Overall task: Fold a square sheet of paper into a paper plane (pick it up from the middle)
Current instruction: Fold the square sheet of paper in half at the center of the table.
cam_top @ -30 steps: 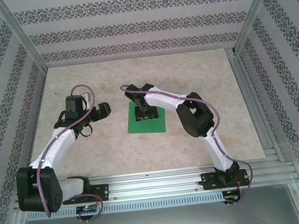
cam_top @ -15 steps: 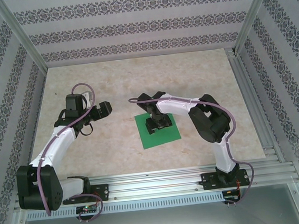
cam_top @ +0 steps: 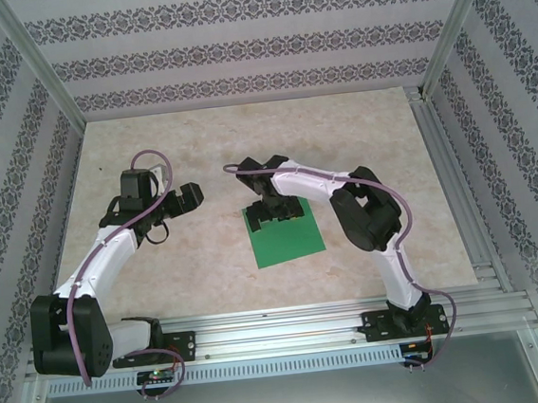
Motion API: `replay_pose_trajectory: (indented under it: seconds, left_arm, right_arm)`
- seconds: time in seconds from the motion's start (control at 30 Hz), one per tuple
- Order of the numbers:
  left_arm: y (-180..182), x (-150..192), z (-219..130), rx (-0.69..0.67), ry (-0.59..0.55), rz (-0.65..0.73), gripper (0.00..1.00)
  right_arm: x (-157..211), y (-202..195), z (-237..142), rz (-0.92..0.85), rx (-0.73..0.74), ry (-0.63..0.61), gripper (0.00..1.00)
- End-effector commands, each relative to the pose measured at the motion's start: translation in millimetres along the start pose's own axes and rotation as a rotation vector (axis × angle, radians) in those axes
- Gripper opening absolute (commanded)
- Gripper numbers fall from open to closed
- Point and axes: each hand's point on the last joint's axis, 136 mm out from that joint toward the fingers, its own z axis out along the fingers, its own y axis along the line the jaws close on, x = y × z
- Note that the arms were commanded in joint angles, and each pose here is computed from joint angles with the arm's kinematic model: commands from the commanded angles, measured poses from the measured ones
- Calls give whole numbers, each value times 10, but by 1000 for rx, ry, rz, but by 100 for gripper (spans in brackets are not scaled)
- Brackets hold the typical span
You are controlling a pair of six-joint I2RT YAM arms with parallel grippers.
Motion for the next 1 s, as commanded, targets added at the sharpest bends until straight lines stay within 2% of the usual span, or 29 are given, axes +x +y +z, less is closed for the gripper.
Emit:
replay_pose_trajectory:
  seconds: [0.0, 0.17, 0.4, 0.53, 0.77, 0.83, 0.97]
  left_arm:
    - [-127, -101, -59, 29, -16, 15, 100]
    - [-104, -77, -43, 21, -12, 16, 100]
    - [-108, -83, -55, 21, -16, 13, 100]
    - [-96, -74, -56, 16, -15, 14, 100]
    - [-101, -82, -73, 15, -15, 20, 100]
    - [-105, -85, -80, 14, -17, 17, 100]
    - [-123, -100, -115, 19, -26, 14, 100]
  right_arm:
    - [63, -113, 151, 59, 37, 24, 98]
    - [235, -227, 341, 67, 83, 78, 98]
    - [360, -294, 483, 30, 193, 121, 89]
    - [354, -253, 481, 25, 189, 114, 83]
    - [87, -81, 93, 35, 98, -3, 70]
    - [6, -50, -59, 41, 72, -43, 62]
    - [-90, -37, -345, 58, 29, -104, 57]
